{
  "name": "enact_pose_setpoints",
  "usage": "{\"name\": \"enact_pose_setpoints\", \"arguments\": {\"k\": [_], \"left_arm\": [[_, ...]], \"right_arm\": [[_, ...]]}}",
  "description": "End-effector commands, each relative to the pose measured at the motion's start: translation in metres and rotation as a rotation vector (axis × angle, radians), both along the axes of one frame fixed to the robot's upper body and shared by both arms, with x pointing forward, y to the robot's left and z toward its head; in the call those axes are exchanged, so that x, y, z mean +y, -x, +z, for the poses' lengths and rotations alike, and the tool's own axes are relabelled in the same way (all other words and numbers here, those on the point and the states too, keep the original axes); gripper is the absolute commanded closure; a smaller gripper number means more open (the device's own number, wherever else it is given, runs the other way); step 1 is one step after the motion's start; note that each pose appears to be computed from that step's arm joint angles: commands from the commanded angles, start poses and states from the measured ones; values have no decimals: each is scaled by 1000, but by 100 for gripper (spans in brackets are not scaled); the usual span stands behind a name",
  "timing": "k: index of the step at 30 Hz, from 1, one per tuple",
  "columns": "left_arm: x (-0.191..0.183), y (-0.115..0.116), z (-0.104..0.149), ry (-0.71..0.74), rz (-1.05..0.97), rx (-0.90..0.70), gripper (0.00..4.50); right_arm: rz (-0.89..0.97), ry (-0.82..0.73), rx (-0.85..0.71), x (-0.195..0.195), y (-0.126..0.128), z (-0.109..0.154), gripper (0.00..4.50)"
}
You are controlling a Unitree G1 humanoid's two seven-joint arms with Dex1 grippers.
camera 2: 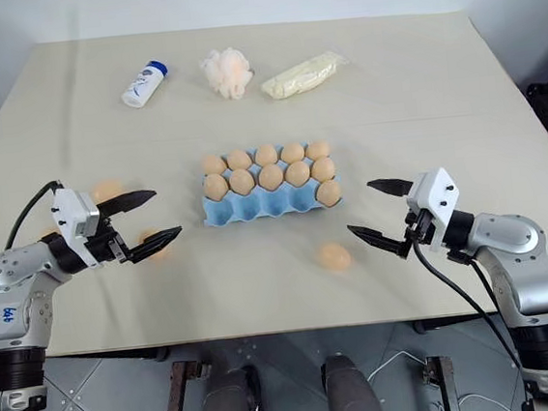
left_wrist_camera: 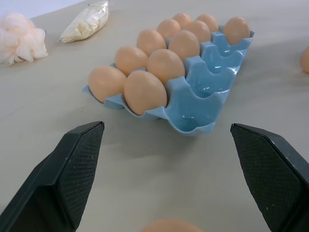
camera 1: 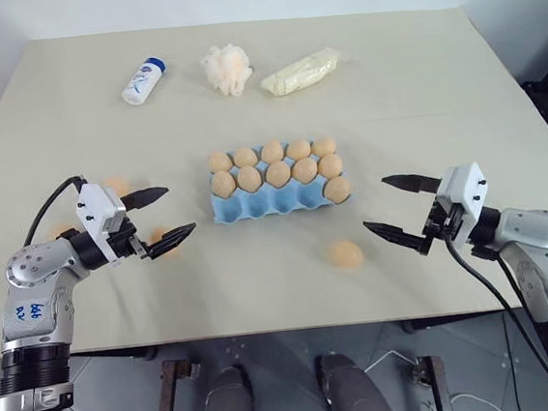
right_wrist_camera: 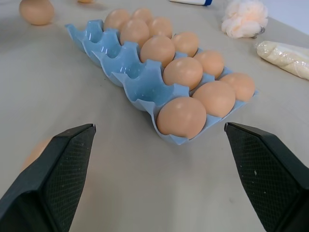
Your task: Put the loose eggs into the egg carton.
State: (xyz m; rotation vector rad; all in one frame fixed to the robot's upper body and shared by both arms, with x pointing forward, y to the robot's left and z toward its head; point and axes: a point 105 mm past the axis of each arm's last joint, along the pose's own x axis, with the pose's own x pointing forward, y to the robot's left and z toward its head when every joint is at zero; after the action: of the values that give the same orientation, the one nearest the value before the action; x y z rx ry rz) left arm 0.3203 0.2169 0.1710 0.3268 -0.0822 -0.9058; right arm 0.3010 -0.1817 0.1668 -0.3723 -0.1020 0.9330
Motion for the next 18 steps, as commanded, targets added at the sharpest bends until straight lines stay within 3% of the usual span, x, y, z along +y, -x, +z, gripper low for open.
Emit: {"name": "enact_pose_setpoints", "arguments": {"k": [1,8,13,18], "left_arm": [[-3,3,11,-3,-18,-41,3],[-32,13,10,34,-182,-13,3],[-61,31,-17,-113,-390,26,3],[-69,35,-28,-142,-434,19,3]], "right_arm": [[5,-14,-64,2,4,13,0],[-17,12,-19,-13,24,7,0],[-3,72,68,-23,44,-12,0],[28,89,115,-13,46,-32,0]]}}
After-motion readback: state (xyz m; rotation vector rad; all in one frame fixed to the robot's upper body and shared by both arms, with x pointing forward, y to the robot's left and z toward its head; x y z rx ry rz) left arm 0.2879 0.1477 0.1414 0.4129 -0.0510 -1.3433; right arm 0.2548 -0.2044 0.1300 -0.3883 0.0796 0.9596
